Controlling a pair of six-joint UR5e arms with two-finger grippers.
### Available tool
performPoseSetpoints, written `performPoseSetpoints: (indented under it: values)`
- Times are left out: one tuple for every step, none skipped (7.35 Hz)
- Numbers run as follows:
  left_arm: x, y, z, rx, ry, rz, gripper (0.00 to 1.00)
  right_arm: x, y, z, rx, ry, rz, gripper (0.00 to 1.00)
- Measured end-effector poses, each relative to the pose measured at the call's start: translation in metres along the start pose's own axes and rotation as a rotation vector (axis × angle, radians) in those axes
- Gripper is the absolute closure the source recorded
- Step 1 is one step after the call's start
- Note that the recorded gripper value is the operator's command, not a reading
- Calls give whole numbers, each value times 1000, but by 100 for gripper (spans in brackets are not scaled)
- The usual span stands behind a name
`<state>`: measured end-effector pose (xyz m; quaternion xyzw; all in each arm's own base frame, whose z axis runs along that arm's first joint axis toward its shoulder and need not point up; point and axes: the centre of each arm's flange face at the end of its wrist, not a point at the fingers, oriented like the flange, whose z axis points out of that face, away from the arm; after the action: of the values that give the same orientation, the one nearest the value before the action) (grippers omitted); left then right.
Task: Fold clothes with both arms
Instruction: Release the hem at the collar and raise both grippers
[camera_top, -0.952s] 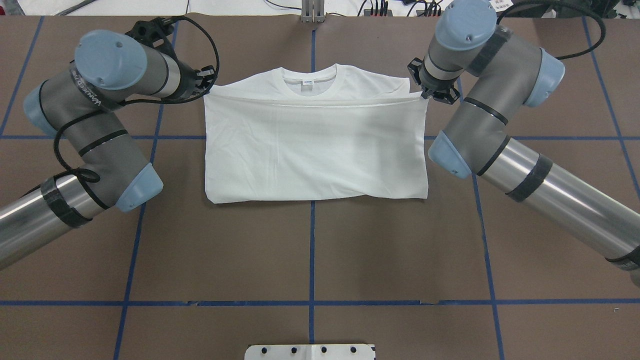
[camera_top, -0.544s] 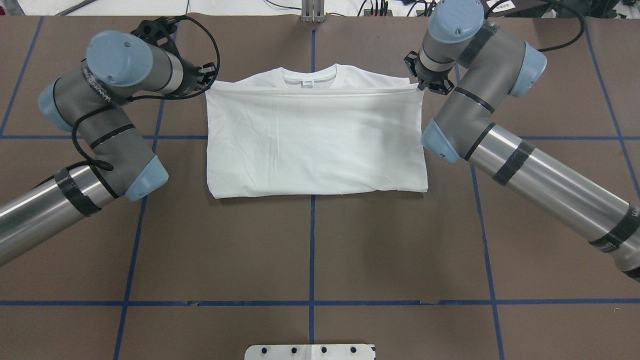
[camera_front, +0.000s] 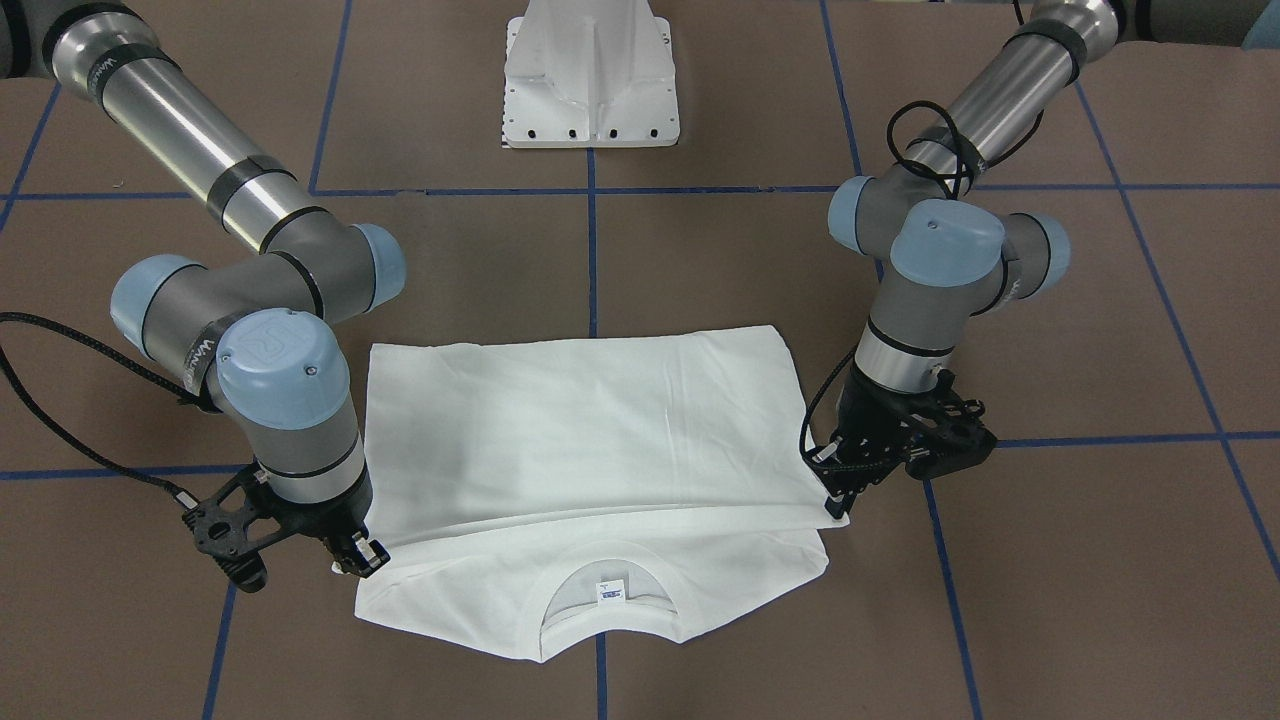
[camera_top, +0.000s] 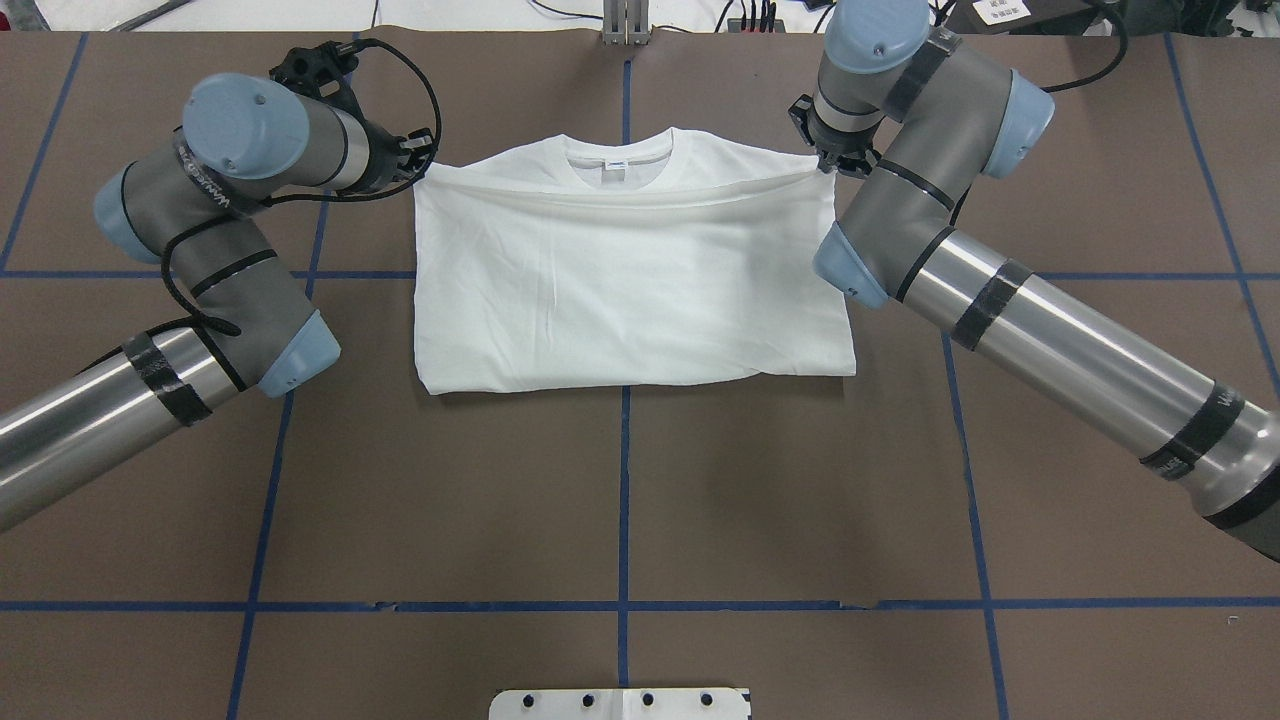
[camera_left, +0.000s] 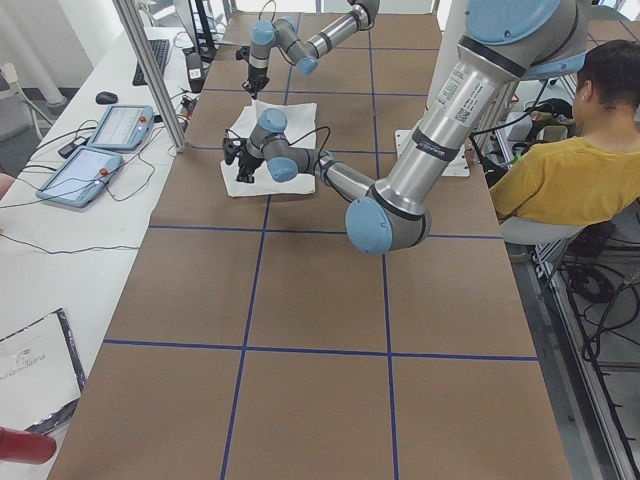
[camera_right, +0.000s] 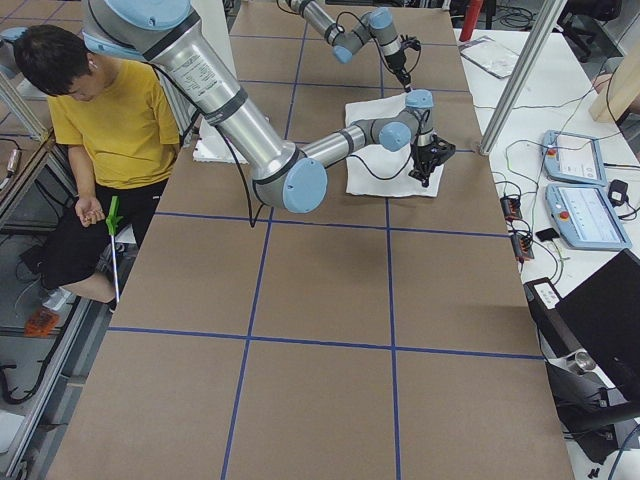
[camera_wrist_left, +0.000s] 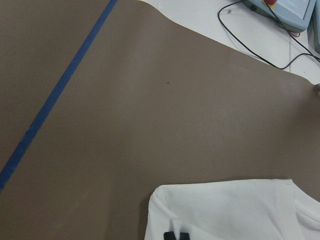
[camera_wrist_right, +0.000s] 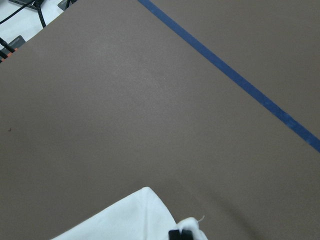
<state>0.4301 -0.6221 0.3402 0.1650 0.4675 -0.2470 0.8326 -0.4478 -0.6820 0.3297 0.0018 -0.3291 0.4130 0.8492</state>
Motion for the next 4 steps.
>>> performPoseSetpoints:
  values:
    - [-2,0,5,0,4,4,90,0,1,2,0,4,-1,100]
    - [0,-1,9,0,5,5,90,0,1,4,0,8,-1,100]
    - [0,-2,13,0,3,5,85,0,4,6,-1,11,-4,100]
    - [-1,-2,16,0,0,5,63,-1,6,6,-3,3,-8,82]
